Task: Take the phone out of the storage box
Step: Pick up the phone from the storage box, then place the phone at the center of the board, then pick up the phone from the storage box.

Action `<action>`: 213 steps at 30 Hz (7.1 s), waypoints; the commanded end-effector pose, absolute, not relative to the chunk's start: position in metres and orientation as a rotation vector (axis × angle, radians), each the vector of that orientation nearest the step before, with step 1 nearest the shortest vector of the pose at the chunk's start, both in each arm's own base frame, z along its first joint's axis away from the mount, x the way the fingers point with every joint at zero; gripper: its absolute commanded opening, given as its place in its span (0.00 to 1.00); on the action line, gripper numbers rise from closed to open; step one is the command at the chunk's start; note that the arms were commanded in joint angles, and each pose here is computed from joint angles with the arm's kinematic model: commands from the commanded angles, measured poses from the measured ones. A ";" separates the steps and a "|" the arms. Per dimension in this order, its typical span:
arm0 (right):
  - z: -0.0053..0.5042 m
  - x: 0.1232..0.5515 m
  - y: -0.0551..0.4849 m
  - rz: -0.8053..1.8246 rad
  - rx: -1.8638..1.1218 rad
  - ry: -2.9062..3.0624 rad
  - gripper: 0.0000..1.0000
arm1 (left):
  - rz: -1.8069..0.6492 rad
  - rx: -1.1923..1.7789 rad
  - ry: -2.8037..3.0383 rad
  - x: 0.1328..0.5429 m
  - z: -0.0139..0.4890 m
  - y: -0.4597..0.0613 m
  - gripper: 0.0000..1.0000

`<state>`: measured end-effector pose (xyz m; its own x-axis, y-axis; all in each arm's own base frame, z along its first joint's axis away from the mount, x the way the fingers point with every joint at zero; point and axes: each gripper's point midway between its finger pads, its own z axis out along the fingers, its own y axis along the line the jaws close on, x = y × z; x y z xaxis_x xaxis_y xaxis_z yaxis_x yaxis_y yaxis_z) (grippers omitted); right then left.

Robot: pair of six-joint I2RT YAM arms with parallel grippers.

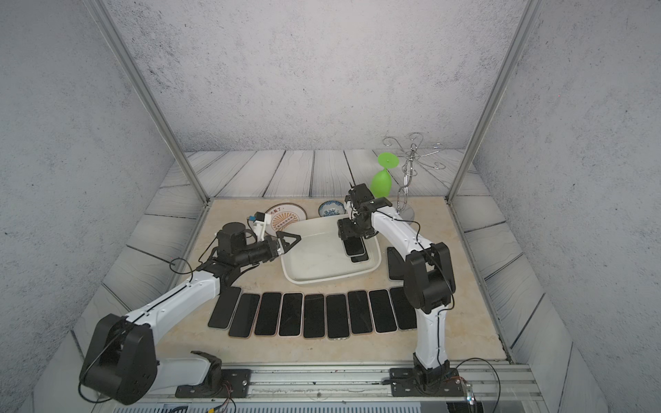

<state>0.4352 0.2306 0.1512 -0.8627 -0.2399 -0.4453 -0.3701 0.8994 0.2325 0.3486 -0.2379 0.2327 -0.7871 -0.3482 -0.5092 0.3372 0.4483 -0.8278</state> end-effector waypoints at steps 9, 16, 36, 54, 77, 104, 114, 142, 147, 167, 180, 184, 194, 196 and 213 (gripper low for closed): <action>0.205 0.400 0.268 0.805 -0.499 2.529 0.44 | -1.638 -0.032 1.976 0.383 0.254 -0.310 0.99; 0.218 0.390 0.273 0.845 -0.516 2.500 0.44 | -1.643 -0.147 2.057 0.394 0.218 -0.315 0.89; 0.223 0.364 0.301 0.936 -0.626 2.496 0.60 | -1.663 -0.086 2.119 0.393 0.210 -0.333 0.06; 0.274 0.308 0.321 1.911 -0.855 2.072 0.65 | -1.884 0.176 1.854 0.353 0.279 -0.301 0.00; 0.173 0.339 0.014 0.188 0.067 2.844 0.00 | -1.514 -0.042 2.026 0.366 0.258 -0.211 0.84; 0.039 0.389 0.005 0.407 0.041 3.072 0.02 | -1.493 -0.086 2.106 0.363 0.222 -0.209 0.83; 0.035 0.393 -0.035 0.321 0.289 3.035 0.50 | -1.495 -0.097 2.129 0.363 0.214 -0.209 0.83; 0.187 0.433 0.174 0.265 -0.416 2.539 0.99 | -1.273 -0.014 2.190 0.340 0.211 -0.202 0.86; 0.138 0.450 0.194 0.141 -0.435 2.683 0.99 | -1.253 -0.012 2.207 0.333 0.210 -0.198 0.86; 0.023 0.441 0.184 -0.052 -0.489 2.952 0.99 | -1.224 -0.051 2.255 0.325 0.192 -0.190 0.86; -0.010 0.410 0.197 0.101 -0.515 3.109 0.76 | -1.239 -0.058 2.262 0.325 0.186 -0.189 0.86; -0.013 0.410 0.195 0.080 -0.515 3.124 0.64 | -1.249 -0.065 2.256 0.328 0.186 -0.190 0.86; 0.079 0.432 0.226 0.335 -0.505 2.846 0.15 | -1.456 -0.097 1.969 0.368 0.243 -0.206 0.86; 0.109 0.431 0.231 0.389 -0.522 2.782 0.08 | -1.540 -0.157 1.904 0.382 0.252 -0.210 0.86; 0.205 0.391 0.257 0.717 -0.628 2.589 0.09 | -1.828 -0.182 1.922 0.398 0.251 -0.314 0.86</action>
<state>0.4005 0.2476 0.1836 -0.8492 -0.3175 -0.4220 -0.4739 0.8107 0.3438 0.3968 -0.3086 0.2640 -0.8361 -0.4321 -0.3380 0.3149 0.1266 -0.9407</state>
